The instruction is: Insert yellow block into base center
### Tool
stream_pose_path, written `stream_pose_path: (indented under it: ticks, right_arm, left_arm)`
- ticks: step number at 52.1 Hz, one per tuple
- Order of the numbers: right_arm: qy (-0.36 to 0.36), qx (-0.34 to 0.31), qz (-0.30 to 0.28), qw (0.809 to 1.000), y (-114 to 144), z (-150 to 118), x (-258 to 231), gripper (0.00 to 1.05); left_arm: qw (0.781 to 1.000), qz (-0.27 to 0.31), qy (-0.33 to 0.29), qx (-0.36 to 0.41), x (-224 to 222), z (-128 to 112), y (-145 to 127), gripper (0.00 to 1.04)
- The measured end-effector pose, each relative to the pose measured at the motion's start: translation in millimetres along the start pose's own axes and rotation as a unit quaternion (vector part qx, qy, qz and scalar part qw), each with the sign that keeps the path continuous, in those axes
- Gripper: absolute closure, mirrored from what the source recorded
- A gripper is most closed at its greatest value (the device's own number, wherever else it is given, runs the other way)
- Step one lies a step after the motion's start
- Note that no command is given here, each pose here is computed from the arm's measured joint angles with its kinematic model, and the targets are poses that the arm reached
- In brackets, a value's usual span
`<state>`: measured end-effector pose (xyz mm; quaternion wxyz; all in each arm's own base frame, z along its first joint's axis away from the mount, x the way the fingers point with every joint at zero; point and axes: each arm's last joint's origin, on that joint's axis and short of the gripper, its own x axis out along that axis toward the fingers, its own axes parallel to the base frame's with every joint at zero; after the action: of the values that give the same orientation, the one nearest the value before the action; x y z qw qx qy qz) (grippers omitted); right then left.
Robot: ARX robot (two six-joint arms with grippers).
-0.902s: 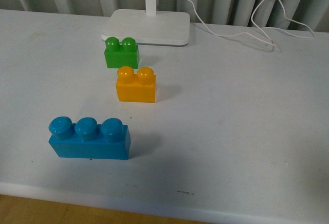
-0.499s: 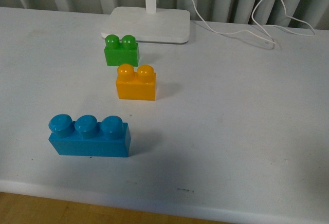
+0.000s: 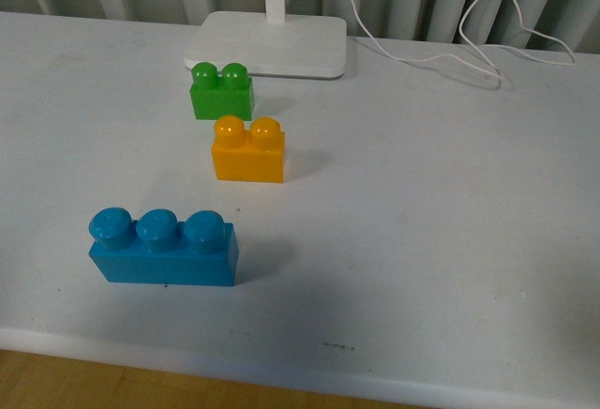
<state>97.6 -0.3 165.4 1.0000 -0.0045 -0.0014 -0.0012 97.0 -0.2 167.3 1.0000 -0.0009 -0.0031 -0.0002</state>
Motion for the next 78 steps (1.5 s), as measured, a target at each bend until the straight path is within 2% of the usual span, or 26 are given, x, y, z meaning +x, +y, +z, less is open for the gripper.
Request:
stream_pose_path:
  ticks: [17, 21, 28, 34, 39, 47, 63, 78]
  right_arm:
    - [0.003, 0.002, -0.003, 1.000, 0.0, -0.4, 0.1, 0.09]
    - [0.080, 0.026, -0.045, 0.995, -1.8, 0.0, 2.9, 0.09]
    - [0.152, 0.033, -0.052, 0.986, -8.7, 14.6, 23.2, 0.09]
    - [0.229, 0.035, -0.055, 0.971, -18.3, 29.1, 54.4, 0.09]
    - [0.307, 0.033, -0.057, 0.949, -25.2, 33.3, 86.3, 0.09]
    - [0.387, 0.009, -0.053, 0.921, -38.9, 40.7, 141.7, 0.09]
    - [0.463, -0.056, -0.066, 0.882, -61.6, 23.7, 200.6, 0.09]
    - [0.505, -0.068, -0.075, 0.857, -94.4, 3.6, 227.9, 0.09]
  left_arm:
    - [1.000, 0.000, 0.000, 0.000, 0.0, 0.0, 0.0, 0.06]
    - [1.000, 0.000, 0.000, 0.000, 0.0, 0.0, 0.0, 0.06]
    - [1.000, 0.000, 0.000, 0.000, 0.0, 0.0, 0.0, 0.06]
    - [1.000, 0.000, 0.000, 0.000, 0.0, 0.1, 0.0, 0.06]
    - [1.000, 0.000, 0.000, 0.000, 0.0, 0.1, 0.0, 0.06]
    - [1.000, 0.000, 0.000, 0.000, 0.0, 0.1, 0.0, 0.06]
    - [1.000, 0.000, 0.000, 0.000, 0.0, 0.1, 0.0, 0.06]
    - [1.000, 0.000, 0.000, 0.000, 0.0, 0.1, 0.0, 0.06]
